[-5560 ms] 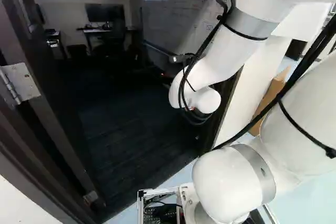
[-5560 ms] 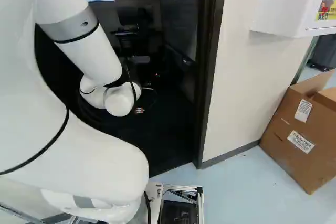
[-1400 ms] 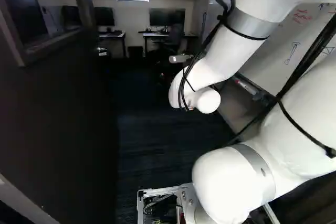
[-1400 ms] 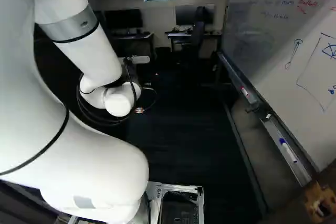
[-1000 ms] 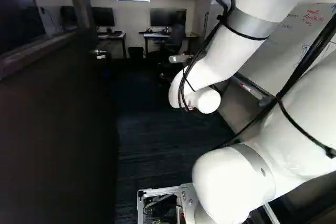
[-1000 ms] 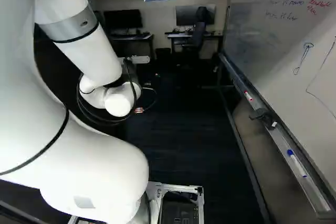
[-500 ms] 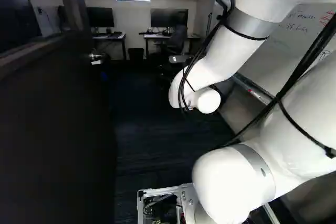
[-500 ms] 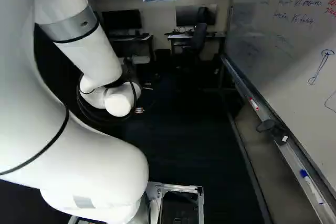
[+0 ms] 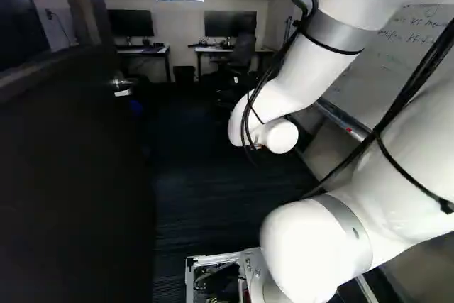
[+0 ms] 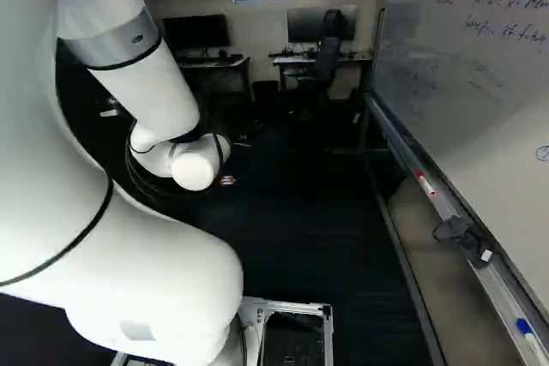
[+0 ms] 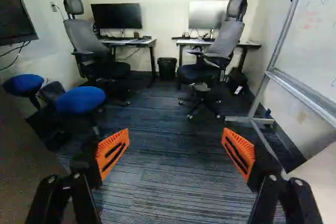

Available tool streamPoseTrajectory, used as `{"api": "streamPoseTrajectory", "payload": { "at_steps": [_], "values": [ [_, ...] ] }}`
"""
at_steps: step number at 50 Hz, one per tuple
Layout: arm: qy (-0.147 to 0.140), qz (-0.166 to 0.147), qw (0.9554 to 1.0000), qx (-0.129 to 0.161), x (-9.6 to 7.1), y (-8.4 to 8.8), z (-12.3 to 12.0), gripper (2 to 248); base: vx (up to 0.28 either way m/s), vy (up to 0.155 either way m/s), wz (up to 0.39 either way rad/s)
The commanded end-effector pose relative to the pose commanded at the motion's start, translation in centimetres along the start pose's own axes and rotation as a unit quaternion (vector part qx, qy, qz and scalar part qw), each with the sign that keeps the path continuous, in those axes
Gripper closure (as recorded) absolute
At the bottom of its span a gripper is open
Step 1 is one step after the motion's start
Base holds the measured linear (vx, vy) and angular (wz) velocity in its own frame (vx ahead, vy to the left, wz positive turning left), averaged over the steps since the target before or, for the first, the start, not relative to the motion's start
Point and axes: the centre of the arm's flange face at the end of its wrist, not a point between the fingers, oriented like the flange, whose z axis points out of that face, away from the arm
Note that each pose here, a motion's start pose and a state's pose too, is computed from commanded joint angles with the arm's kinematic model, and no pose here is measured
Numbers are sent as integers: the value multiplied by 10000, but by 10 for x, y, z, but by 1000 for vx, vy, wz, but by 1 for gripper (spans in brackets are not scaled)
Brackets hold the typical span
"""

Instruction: Open the door and move inside

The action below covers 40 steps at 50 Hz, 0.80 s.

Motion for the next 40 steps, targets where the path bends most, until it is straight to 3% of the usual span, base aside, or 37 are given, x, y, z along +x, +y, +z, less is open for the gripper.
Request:
{"api": "streamPoseTrajectory", "payload": {
  "at_steps": [40],
  "values": [
    [0, 0, 10000, 0, 0, 0, 0, 3, 183, 6, -6]
  ]
}}
